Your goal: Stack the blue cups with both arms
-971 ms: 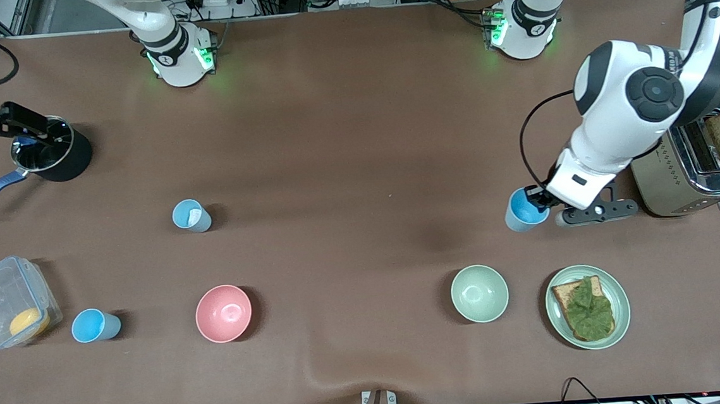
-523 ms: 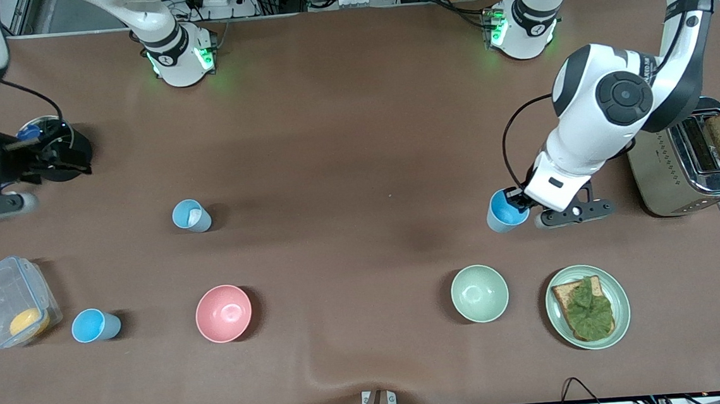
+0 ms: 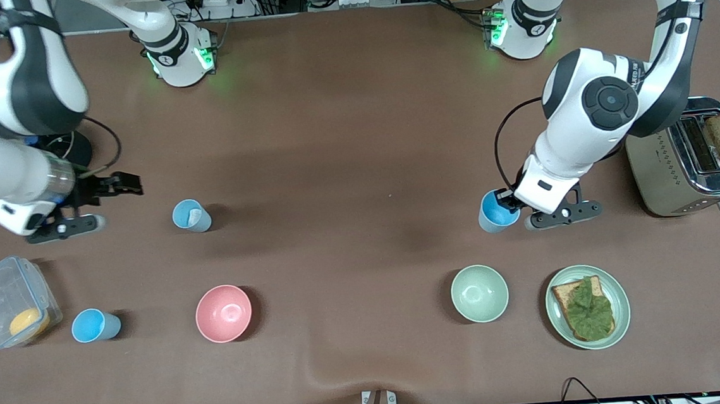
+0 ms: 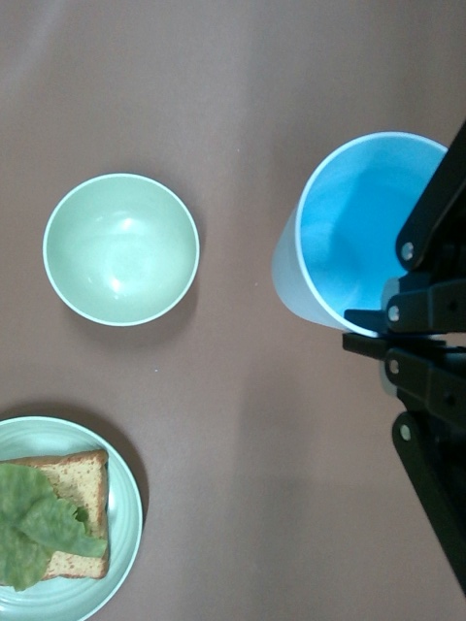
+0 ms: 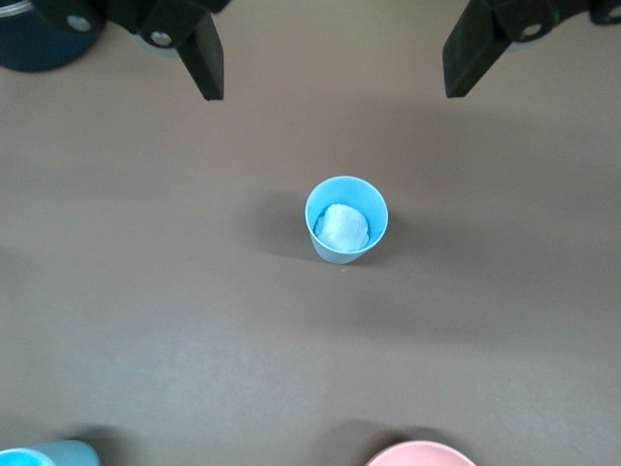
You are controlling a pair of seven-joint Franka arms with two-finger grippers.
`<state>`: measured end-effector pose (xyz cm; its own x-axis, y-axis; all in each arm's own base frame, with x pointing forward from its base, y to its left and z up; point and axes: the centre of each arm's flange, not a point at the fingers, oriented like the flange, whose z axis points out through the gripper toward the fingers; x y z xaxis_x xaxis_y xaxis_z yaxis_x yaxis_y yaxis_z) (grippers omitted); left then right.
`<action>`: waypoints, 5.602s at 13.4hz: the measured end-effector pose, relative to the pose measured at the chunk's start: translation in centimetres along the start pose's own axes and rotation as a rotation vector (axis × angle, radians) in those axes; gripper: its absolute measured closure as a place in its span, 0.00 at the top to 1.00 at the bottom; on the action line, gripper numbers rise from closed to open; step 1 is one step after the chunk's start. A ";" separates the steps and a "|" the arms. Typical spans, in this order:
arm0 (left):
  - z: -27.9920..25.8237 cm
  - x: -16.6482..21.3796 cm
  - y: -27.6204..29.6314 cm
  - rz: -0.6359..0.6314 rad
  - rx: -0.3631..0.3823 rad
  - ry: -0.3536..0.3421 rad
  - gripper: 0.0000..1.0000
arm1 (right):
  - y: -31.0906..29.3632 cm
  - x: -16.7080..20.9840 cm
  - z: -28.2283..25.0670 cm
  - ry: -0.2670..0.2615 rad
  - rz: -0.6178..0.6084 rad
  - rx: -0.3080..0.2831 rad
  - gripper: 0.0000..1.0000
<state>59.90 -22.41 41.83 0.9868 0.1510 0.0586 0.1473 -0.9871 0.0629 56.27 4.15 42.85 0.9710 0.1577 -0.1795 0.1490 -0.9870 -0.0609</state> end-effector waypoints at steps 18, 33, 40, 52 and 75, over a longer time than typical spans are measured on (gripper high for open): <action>4.2 -1.7 8.6 -0.050 -0.036 -0.047 0.03 | 2.6 -0.1 18.9 0.186 -0.019 -0.023 1.00; 1.3 0.0 7.2 -0.080 -0.050 0.000 0.03 | -4.6 1.7 16.2 0.127 -0.098 0.009 0.03; -2.2 0.0 5.4 -0.101 -0.021 0.003 0.03 | -19.5 2.0 11.1 0.154 0.007 0.030 0.03; -4.1 1.9 2.2 -0.150 -0.017 0.019 0.03 | -41.3 0.5 19.1 0.161 0.320 0.097 0.03; -5.4 -6.5 14.9 -0.070 -0.058 -0.016 0.03 | -18.5 2.4 -7.4 0.046 0.152 0.014 1.00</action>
<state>55.30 -37.84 47.81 0.9753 0.2179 0.0359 0.2120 -0.9694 0.1239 57.25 22.55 50.79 0.9898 0.0041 -0.1426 -0.0031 -0.9987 -0.0501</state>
